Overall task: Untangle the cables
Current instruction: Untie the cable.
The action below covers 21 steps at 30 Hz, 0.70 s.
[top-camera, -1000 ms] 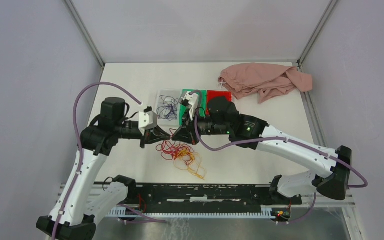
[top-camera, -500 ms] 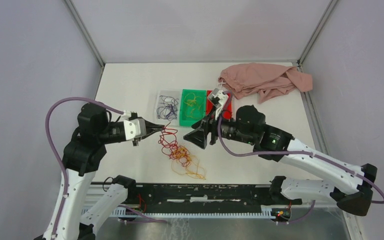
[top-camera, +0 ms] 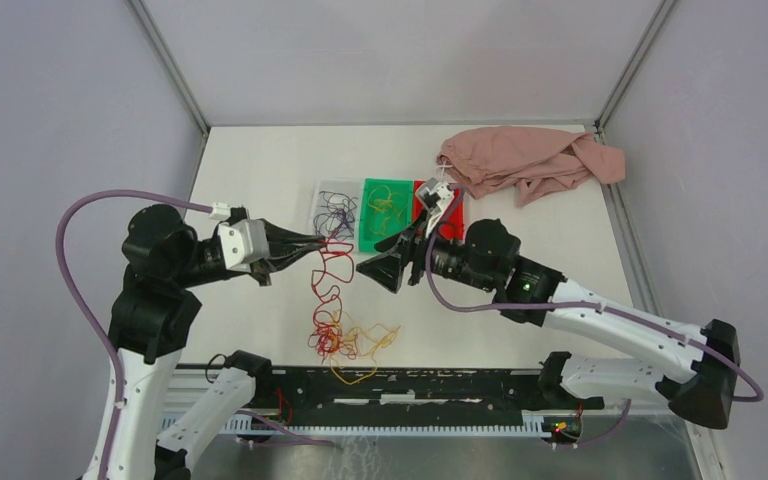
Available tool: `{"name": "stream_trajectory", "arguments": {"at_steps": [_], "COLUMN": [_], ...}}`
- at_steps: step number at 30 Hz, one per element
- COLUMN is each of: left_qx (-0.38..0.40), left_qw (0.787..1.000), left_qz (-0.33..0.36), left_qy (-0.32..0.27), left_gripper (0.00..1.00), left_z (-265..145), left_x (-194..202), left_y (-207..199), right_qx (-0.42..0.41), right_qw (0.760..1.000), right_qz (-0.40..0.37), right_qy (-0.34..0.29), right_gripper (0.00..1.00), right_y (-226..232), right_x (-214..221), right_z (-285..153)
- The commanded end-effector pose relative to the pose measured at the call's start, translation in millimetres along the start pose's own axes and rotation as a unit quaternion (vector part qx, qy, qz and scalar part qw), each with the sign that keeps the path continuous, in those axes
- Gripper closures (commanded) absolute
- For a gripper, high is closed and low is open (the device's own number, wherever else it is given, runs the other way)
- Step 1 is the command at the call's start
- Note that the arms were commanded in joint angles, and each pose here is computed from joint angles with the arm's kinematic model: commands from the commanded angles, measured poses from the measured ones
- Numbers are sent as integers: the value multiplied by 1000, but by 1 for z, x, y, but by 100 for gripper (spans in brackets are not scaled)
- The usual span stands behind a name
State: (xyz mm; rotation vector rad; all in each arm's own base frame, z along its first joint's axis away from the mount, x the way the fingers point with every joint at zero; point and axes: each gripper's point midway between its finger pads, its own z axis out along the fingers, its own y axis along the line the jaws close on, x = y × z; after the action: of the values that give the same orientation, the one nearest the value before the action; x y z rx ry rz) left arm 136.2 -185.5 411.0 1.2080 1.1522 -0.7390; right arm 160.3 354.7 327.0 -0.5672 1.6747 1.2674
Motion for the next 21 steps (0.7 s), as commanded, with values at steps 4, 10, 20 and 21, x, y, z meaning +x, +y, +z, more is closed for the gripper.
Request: {"name": "stream_trajectory", "arguments": {"at_steps": [4,10,20,21], "left_qx": [-6,-9,-14,-16], "left_qw": [999,999,999,999], "left_qz": [1,-2,10,10], "left_qy": [-42,-37,-29,-28], "left_gripper": [97,97,97,97], "left_z": [-1,4,5,5], "left_x": [-27,-20,-9,-8], "left_y": [1,8,10,11], "right_qx": [-105,-145,-156,-157], "right_qw": [990,982,978,977], "right_qz": [53,85,104,105], "right_qy": [-77,-91,-96,-98], "right_gripper": [23,21,20,20], "right_y": [41,56,59,60], "right_x": [-40,-42,-34,-35], "right_z": [30,44,51,50]}}
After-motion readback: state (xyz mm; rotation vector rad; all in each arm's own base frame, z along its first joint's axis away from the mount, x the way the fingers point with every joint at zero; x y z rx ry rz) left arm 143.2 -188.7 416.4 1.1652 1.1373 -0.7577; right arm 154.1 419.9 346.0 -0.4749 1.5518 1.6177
